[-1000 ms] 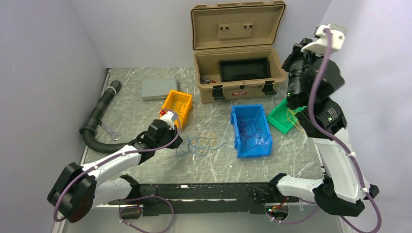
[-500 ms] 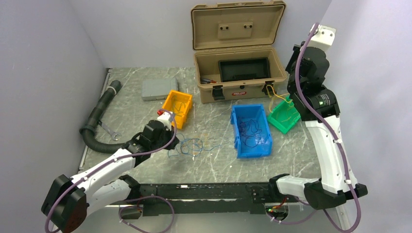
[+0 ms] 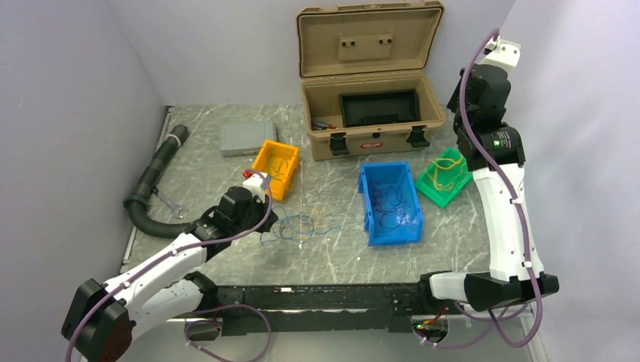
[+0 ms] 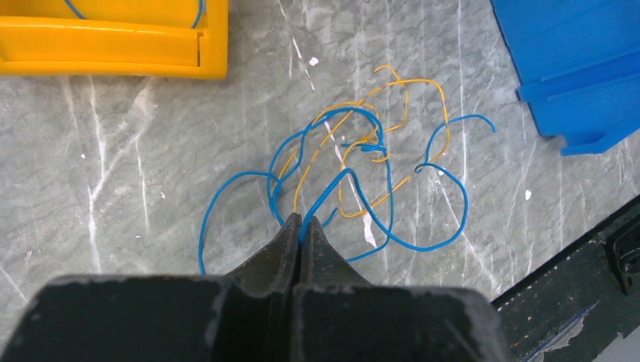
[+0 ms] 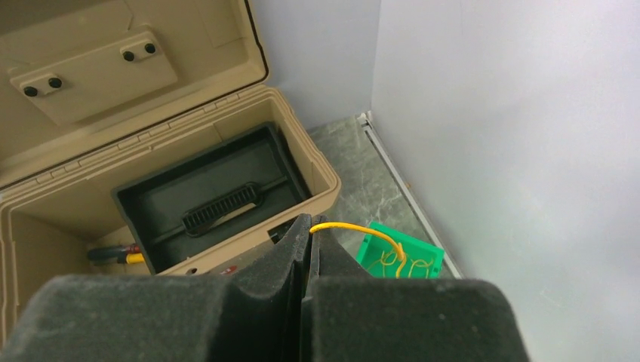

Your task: Untangle the cables

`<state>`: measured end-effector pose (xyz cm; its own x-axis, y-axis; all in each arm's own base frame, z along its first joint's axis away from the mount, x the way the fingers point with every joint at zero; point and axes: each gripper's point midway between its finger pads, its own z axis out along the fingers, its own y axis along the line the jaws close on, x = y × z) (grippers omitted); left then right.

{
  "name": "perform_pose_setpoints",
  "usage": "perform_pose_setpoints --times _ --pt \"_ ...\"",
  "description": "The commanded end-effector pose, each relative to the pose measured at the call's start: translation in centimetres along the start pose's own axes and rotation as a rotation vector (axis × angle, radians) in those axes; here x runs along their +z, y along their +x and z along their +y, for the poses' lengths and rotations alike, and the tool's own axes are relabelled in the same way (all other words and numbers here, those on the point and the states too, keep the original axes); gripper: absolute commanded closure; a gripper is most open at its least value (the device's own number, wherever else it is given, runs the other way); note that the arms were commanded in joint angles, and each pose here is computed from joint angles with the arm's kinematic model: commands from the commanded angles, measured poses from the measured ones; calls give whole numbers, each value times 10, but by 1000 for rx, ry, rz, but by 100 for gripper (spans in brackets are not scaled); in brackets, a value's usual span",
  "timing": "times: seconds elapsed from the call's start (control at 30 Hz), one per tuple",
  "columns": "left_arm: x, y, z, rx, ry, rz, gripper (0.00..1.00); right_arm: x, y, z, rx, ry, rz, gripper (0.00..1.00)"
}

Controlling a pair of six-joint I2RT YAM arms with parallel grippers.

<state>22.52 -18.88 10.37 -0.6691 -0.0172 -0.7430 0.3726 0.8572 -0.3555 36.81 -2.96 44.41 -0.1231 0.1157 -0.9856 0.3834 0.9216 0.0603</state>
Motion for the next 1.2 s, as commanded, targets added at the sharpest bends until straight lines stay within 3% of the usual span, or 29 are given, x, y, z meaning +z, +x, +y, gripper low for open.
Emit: perform_pose_setpoints --times 0.0,0.27,0.57,1.17 --pt "-6 -22 -7 20 15 -52 100 -9 -31 1 52 -35 -67 100" --pt "-5 -23 -10 16 31 -55 100 -37 -72 -11 102 -42 -162 100" --pt "-6 -24 -14 16 45 -53 100 -67 -83 -31 129 -21 -208 100" --pt "-9 -22 -17 3 60 -52 100 -36 -18 -35 95 47 -81 100"
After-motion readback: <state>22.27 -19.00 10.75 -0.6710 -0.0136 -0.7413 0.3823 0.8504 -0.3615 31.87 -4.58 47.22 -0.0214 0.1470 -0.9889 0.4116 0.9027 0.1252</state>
